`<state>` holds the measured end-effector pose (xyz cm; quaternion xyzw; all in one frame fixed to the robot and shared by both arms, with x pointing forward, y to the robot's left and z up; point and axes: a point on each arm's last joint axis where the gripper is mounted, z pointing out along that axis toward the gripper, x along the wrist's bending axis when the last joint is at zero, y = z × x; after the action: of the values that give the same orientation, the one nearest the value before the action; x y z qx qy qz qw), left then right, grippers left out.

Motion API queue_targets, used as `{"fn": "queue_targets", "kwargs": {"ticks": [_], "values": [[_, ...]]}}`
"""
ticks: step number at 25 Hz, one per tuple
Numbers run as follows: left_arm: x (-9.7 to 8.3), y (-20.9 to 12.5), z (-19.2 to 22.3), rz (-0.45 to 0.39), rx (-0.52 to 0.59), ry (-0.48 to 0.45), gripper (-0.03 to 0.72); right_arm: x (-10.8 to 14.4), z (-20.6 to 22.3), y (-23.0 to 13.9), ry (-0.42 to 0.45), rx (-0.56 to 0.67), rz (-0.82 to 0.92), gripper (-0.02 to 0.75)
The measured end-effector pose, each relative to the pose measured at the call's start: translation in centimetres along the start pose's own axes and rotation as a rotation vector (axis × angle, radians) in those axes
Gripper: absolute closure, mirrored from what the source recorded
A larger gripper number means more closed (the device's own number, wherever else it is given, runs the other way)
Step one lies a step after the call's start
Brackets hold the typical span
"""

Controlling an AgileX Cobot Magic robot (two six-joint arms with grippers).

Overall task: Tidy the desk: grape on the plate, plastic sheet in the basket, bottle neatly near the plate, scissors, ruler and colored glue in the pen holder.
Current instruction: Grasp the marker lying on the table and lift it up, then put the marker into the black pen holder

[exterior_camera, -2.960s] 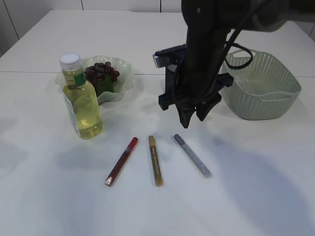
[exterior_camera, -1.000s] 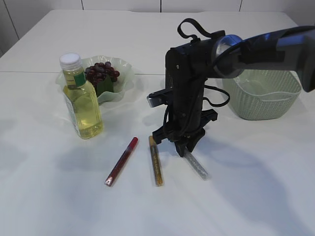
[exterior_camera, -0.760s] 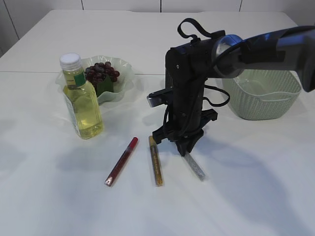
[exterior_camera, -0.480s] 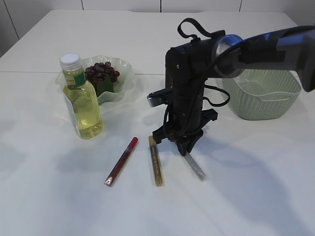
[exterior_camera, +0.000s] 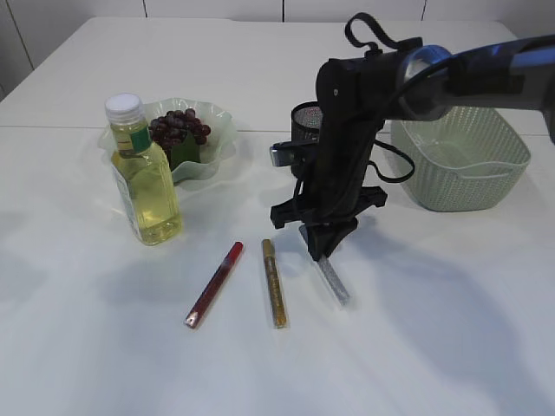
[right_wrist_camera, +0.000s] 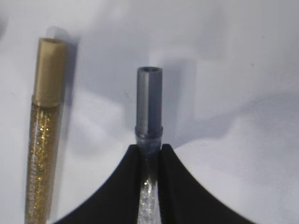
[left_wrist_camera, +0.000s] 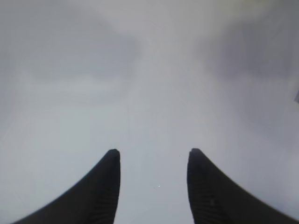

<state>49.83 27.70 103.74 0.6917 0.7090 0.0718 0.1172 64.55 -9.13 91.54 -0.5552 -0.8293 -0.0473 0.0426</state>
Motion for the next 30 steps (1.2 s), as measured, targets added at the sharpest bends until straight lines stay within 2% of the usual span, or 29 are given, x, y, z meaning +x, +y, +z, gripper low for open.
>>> {"fn": "queue_targets", "kwargs": {"ticks": [4, 7, 12, 14, 17, 25, 30], "values": [[0.0, 0.0, 0.0, 0.0, 0.0, 0.0, 0.353, -1.5, -2.0, 0.7, 0.076, -0.052, 0.032, 0.636], [0.0, 0.0, 0.0, 0.0, -0.002, 0.0, 0.356, -2.8, -4.3, 1.5, 0.169, -0.132, 0.054, 0.636], [0.0, 0.0, 0.0, 0.0, -0.004, 0.0, 0.356, -5.2, -8.7, 3.3, 0.346, -0.326, 0.066, 0.636], [0.0, 0.0, 0.0, 0.0, -0.002, 0.0, 0.357, -6.0, -10.3, 4.0, 0.387, -0.42, 0.067, 0.636], [0.0, 0.0, 0.0, 0.0, 0.0, 0.0, 0.357, -7.1, -12.4, 5.1, 0.386, -0.584, 0.051, 0.636], [0.0, 0.0, 0.0, 0.0, 0.0, 0.0, 0.357, -8.6, -14.9, 7.3, 0.25, -0.94, -0.024, 0.636], [0.0, 0.0, 0.0, 0.0, 0.001, 0.0, 0.358, -9.0, -15.4, 8.0, 0.186, -1.069, -0.077, 0.636]]}}
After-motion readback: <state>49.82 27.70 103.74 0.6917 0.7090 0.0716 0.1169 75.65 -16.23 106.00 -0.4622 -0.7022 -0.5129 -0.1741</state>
